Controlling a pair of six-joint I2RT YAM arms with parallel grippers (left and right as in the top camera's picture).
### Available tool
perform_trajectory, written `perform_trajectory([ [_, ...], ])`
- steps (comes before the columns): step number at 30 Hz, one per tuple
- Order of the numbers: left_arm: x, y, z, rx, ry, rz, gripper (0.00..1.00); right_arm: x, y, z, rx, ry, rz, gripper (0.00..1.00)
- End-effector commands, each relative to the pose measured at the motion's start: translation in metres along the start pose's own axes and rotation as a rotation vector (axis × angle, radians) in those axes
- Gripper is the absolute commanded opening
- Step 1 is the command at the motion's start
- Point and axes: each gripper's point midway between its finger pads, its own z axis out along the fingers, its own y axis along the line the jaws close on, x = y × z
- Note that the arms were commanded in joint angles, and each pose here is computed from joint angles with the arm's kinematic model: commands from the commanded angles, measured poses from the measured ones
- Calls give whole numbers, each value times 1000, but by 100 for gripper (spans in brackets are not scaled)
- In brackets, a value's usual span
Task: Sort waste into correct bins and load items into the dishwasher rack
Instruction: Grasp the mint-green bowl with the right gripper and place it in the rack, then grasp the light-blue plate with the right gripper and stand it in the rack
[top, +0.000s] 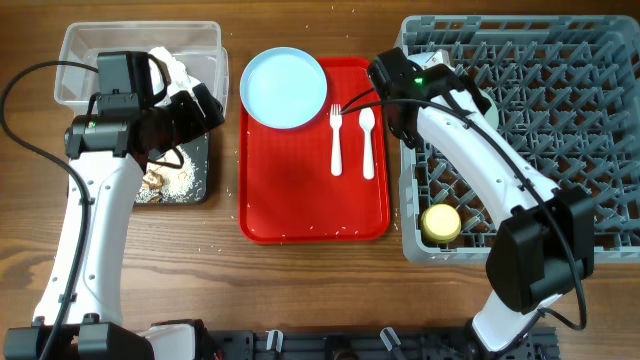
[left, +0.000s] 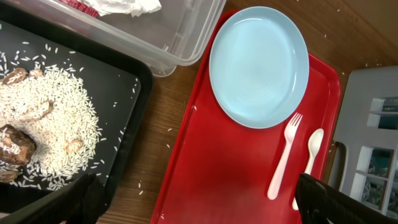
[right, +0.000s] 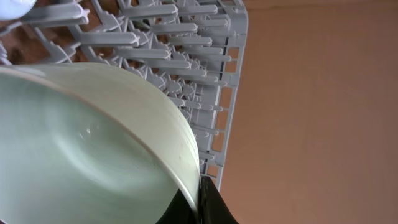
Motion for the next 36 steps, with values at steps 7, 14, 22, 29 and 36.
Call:
perform_trajectory([
  [7, -5, 0, -4, -1, -18, 4, 100, -6, 10, 8, 3, 3, 4, 4],
  [14, -5, 0, -4, -1, -18, 4, 100, -5, 30, 21, 8, 52, -77, 4],
  [22, -5, 0, -4, -1, -18, 4, 100, 0, 7, 10, 157, 55, -170, 4],
  [29, -5, 0, -4, -1, -18, 4, 100, -21, 39, -43, 142, -96, -254, 16],
  [36, -5, 0, -4, -1, -18, 4, 100, -14, 78, -48, -65, -91, -305, 33],
])
